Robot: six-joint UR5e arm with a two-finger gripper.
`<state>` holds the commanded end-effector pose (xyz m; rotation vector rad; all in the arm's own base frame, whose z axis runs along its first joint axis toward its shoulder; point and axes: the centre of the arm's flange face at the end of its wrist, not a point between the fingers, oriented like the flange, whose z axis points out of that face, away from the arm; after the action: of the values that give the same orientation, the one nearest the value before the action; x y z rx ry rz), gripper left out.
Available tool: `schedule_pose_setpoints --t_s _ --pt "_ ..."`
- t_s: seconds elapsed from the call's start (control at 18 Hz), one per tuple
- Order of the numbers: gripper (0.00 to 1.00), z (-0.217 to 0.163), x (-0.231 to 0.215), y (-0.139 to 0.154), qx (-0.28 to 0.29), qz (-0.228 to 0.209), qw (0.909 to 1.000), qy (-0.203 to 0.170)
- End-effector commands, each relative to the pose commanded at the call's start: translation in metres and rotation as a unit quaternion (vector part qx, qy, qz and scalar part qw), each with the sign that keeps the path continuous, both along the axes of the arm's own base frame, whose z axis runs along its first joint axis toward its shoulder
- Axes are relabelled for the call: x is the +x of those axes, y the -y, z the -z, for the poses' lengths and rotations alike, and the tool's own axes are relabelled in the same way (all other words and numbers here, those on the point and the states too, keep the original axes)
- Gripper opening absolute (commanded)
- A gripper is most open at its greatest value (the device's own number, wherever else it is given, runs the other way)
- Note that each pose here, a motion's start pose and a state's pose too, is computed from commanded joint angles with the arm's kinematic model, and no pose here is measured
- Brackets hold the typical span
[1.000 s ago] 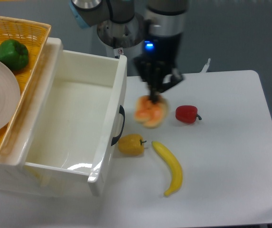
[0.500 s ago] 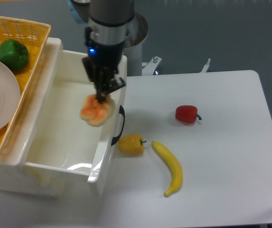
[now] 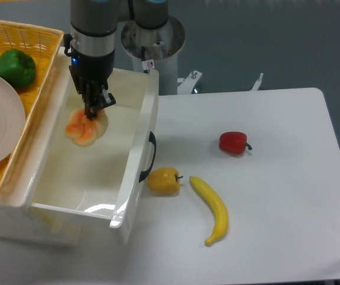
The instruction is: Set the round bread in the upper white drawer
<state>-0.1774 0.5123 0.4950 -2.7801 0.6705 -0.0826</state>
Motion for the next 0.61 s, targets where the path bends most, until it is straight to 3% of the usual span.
schedule_pose_setpoints --t_s 0.06,0.22,0.28,0.5,0.61 --pt "0.6 0.003 -0.004 -0.002 0.002 0.004 1.0 -0.002" --pt "0.77 0.008 -0.011 -0.005 0.001 0.006 1.0 -0.002" --pt "0.87 0.009 -0.013 -0.005 0.002 0.005 1.0 -0.003" --pt "1.0 0.007 -0.03 -0.004 0.016 -0.011 0.9997 -0.013" --pt "1.0 0.004 -0.047 0.002 0.017 -0.039 0.999 -0.011"
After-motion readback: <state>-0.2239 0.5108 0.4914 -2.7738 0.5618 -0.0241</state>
